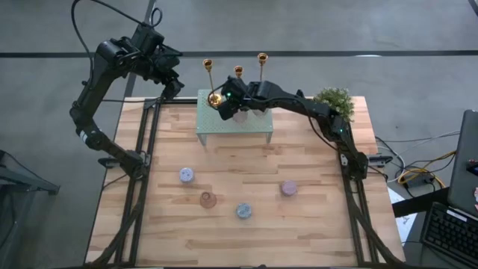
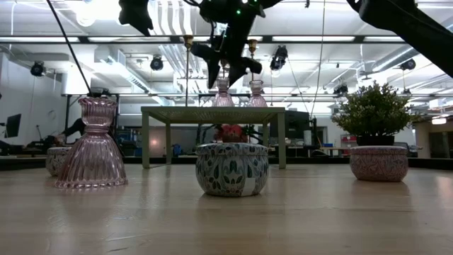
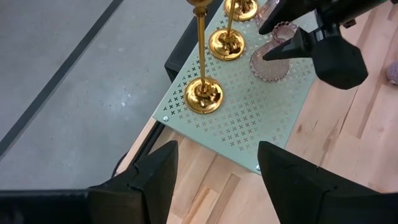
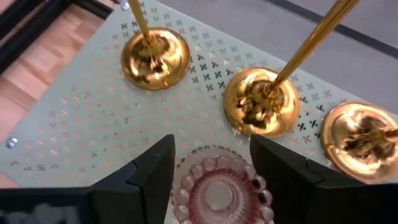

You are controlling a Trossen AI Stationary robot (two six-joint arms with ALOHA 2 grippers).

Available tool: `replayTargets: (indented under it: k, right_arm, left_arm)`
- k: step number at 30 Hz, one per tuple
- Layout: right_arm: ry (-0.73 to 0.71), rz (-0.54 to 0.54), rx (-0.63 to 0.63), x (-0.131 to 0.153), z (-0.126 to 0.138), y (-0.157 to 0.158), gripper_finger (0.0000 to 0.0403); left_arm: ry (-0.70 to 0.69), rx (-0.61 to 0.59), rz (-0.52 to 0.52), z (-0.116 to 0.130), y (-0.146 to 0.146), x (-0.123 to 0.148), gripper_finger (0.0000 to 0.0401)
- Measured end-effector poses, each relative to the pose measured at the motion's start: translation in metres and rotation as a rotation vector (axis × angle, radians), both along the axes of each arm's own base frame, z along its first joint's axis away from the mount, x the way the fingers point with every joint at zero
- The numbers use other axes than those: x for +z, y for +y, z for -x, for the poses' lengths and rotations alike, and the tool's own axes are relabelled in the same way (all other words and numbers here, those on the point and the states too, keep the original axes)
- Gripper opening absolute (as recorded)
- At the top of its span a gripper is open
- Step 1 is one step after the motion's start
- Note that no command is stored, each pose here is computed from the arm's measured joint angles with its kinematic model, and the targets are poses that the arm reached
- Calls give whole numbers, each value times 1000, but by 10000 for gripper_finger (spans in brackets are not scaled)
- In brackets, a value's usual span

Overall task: Pick & Place candle stick holders
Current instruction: Put the right glass candle holder on the shelf

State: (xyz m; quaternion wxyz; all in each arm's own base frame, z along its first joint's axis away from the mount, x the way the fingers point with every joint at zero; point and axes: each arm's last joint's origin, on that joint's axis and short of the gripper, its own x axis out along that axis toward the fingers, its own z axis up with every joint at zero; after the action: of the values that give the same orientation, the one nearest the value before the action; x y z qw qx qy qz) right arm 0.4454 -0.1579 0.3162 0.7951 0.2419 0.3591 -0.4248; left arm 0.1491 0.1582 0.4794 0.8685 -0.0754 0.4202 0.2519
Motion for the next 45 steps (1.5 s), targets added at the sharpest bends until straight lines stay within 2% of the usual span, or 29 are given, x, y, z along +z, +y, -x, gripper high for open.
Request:
replayTargets:
  k: [9, 21, 27, 34, 42, 45]
  right_arm:
    - [8, -2, 0, 13, 8, 2, 197]
    - [-78, 23, 3, 56, 31, 14, 167]
    - [-72, 42, 76, 74, 41, 34, 145]
    - [71, 2, 179, 67, 45, 61, 102]
    - [163, 2, 228, 49, 38, 81, 16]
    - [193, -10, 226, 39, 37, 84, 10]
  left_arm:
    - [2, 0, 3, 0, 0, 0, 225]
    - [2, 1, 2, 0, 0, 0, 225]
    - [3, 1, 3, 0, 0, 0, 225]
    - [8, -10, -5, 0, 0, 0, 225]
    - [18, -23, -9, 1, -1, 0, 225]
    - [20, -32, -17, 3, -3, 1, 225]
